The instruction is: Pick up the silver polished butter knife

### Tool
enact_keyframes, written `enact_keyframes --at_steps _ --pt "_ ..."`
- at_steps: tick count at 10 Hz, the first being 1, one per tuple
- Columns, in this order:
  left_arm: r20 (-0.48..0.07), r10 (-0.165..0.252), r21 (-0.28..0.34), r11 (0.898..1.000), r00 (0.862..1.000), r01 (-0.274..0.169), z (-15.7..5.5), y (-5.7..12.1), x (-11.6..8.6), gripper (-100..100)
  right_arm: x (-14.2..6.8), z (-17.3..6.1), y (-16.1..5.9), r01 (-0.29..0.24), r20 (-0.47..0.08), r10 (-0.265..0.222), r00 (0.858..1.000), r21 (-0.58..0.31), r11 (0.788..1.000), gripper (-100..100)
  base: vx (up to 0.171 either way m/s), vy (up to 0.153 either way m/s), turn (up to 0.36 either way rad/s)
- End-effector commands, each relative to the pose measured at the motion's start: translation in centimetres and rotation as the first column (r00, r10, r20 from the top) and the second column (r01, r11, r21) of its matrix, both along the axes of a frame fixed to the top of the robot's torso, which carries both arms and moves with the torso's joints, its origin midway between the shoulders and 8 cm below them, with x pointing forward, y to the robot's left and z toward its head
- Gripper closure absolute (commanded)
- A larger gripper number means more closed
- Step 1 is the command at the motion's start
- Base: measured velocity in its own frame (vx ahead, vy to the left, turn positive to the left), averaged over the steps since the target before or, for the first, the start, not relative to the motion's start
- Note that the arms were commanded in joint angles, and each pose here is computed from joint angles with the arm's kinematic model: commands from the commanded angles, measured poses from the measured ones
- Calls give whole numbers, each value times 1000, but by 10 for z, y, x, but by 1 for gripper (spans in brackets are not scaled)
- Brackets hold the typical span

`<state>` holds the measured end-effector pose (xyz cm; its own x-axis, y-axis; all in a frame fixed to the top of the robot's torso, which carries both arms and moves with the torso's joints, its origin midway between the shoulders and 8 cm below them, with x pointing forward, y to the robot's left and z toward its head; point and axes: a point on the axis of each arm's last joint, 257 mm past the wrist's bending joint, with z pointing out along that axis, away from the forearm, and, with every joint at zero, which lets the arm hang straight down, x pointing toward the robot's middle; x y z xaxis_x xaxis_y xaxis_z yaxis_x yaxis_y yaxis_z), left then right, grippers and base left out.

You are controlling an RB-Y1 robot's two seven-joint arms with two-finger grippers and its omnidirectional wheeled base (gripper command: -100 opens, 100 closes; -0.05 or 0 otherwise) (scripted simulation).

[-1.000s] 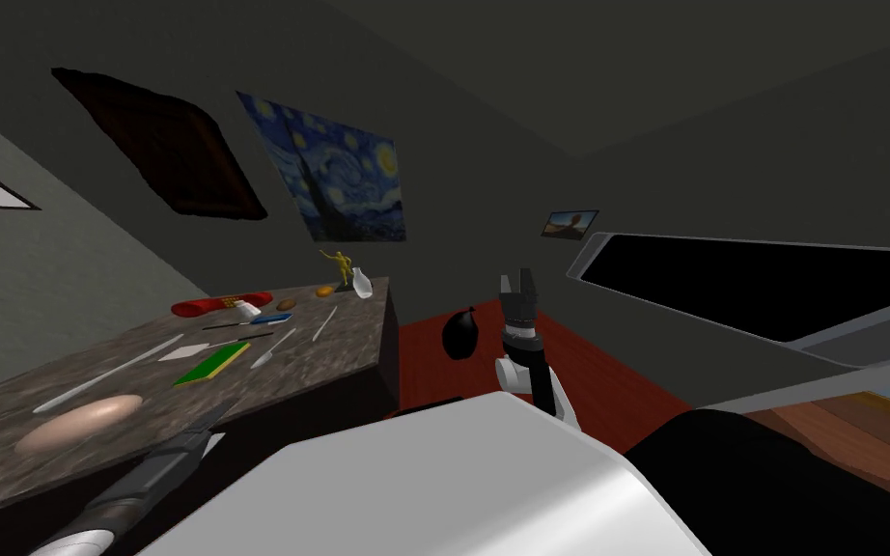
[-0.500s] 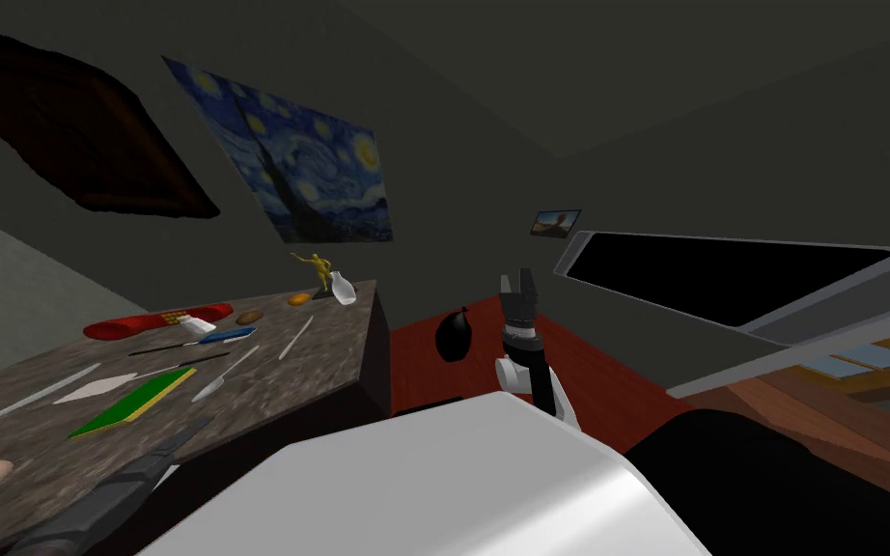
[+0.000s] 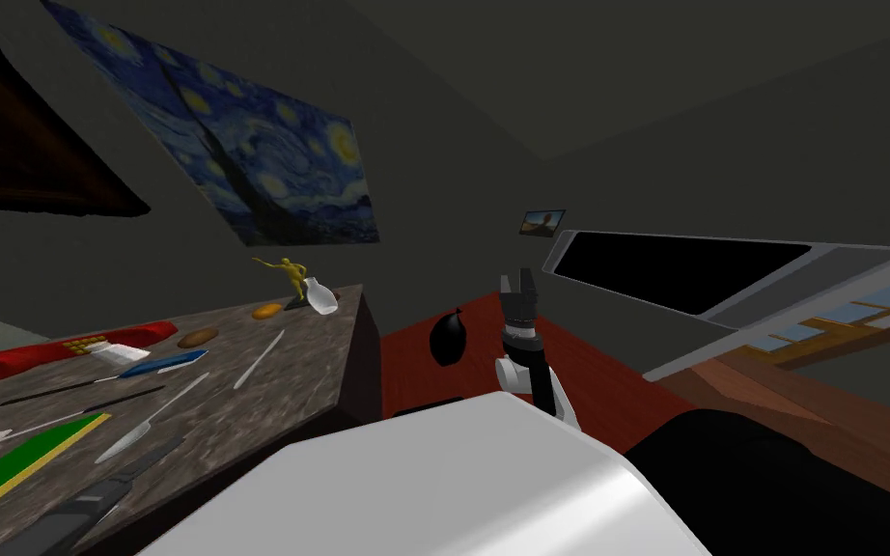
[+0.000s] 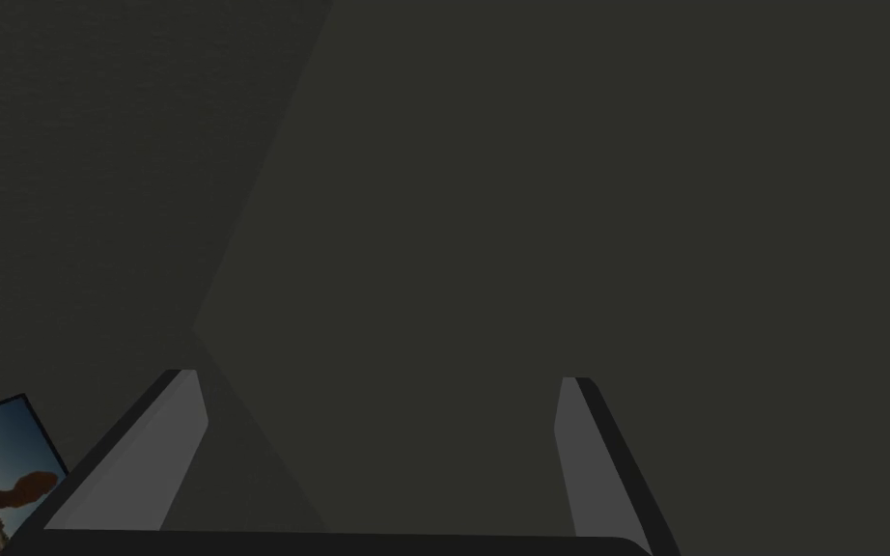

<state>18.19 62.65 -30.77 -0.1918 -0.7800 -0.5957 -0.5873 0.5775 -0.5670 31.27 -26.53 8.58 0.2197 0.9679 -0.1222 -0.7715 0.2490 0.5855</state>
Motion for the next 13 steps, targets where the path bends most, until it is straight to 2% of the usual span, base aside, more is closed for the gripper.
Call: enact_keyframes --at_steps 1,2,3,5,6,8,12,13 --pt "-35 -13 25 1000 999 14 0 7 -3 -100 0 0 0 0 0 0 1000 0 1000 0 75 -17 -95" --pt "-93 -20 57 998 995 25 -4 18 -15 -100 0 0 0 0 0 0 1000 0 1000 0 106 -9 -160" --pt "-96 -27 62 998 995 33 -2 19 -13 -100 0 0 0 0 0 0 1000 0 1000 0 86 1 -88" --pt "-209 -42 116 991 977 68 -9 36 -34 -100 0 0 0 0 0 0 1000 0 1000 0 115 -2 -247" --pt "-214 -52 123 989 975 80 -6 37 -31 -100 0 0 0 0 0 0 1000 0 1000 0 95 16 -58" --pt "-317 -70 166 978 946 128 -11 51 -50 -100 0 0 0 0 0 0 1000 0 1000 0 109 50 -188" --pt "-481 -107 217 947 870 237 -17 69 -77 -100 0 0 0 0 0 0 1000 0 1000 0 160 108 -207" --pt "-533 -118 226 934 838 276 -19 73 -88 -100 0 0 0 0 0 0 1000 0 1000 0 128 177 -241"
